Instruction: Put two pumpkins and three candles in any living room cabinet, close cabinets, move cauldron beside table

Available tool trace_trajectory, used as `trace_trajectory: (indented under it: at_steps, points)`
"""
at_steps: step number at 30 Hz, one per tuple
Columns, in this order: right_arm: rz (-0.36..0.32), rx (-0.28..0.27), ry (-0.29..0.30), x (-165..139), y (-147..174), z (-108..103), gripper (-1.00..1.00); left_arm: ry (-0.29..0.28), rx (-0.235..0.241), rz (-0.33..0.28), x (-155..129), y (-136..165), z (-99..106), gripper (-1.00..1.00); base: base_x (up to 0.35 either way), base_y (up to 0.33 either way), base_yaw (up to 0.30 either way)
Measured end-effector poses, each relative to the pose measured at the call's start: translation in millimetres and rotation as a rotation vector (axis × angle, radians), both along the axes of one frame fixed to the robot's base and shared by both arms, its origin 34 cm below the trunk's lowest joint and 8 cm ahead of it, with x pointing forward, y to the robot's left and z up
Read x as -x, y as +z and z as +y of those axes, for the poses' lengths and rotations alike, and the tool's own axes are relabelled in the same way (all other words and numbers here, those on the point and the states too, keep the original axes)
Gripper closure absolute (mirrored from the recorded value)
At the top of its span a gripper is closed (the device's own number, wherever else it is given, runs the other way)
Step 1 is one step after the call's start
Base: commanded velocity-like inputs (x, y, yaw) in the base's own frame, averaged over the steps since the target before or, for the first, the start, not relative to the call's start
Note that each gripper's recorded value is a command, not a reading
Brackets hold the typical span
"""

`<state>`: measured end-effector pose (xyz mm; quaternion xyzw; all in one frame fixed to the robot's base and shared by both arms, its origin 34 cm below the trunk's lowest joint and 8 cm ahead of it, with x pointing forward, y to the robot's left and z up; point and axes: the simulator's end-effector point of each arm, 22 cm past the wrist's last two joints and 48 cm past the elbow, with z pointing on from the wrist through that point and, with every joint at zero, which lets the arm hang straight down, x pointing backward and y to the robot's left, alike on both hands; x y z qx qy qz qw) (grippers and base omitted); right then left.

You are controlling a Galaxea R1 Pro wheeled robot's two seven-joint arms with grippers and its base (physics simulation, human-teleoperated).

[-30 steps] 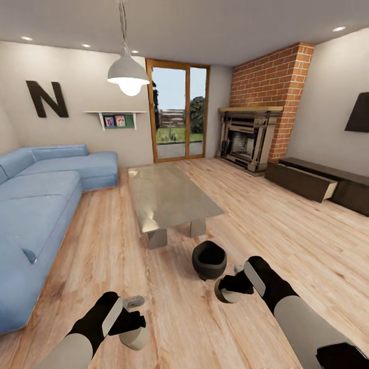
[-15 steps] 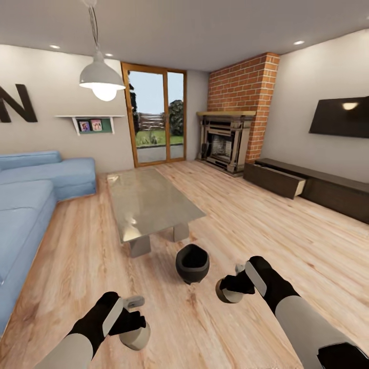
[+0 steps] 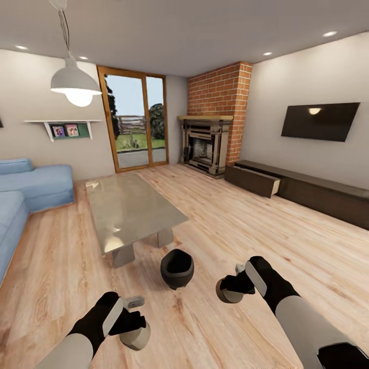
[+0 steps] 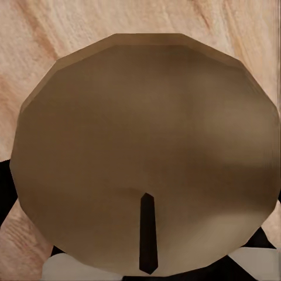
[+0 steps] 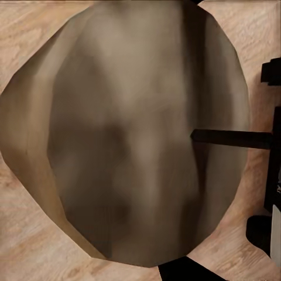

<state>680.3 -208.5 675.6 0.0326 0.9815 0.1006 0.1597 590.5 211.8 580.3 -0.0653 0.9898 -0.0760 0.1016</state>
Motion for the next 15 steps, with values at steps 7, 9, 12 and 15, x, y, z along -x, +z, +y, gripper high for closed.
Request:
trace_trajectory:
  at_steps: [7,9,12,15]
  points:
    - [-0.007,0.0,0.0,-1.7,16.9,0.1,1.0,0.0,0.001,-0.008,-2.6,16.3,-0.2,1.0,0.0,0.0,-0.236]
    - [-0.01,0.0,0.0,-2.3,21.7,0.0,1.0,0.0,0.001,-0.01,-3.3,20.9,-0.2,1.0,0.0,0.0,-0.225]
    - [-0.011,0.003,0.001,-2.7,27.8,-0.4,1.0,0.001,0.004,-0.012,-4.0,27.1,-0.7,1.0,0.0,0.0,-0.079]
    - [-0.011,-0.001,0.0,-3.1,33.5,0.4,1.0,0.001,0.003,-0.012,-4.4,32.5,-0.5,1.0,0.0,0.0,-0.018]
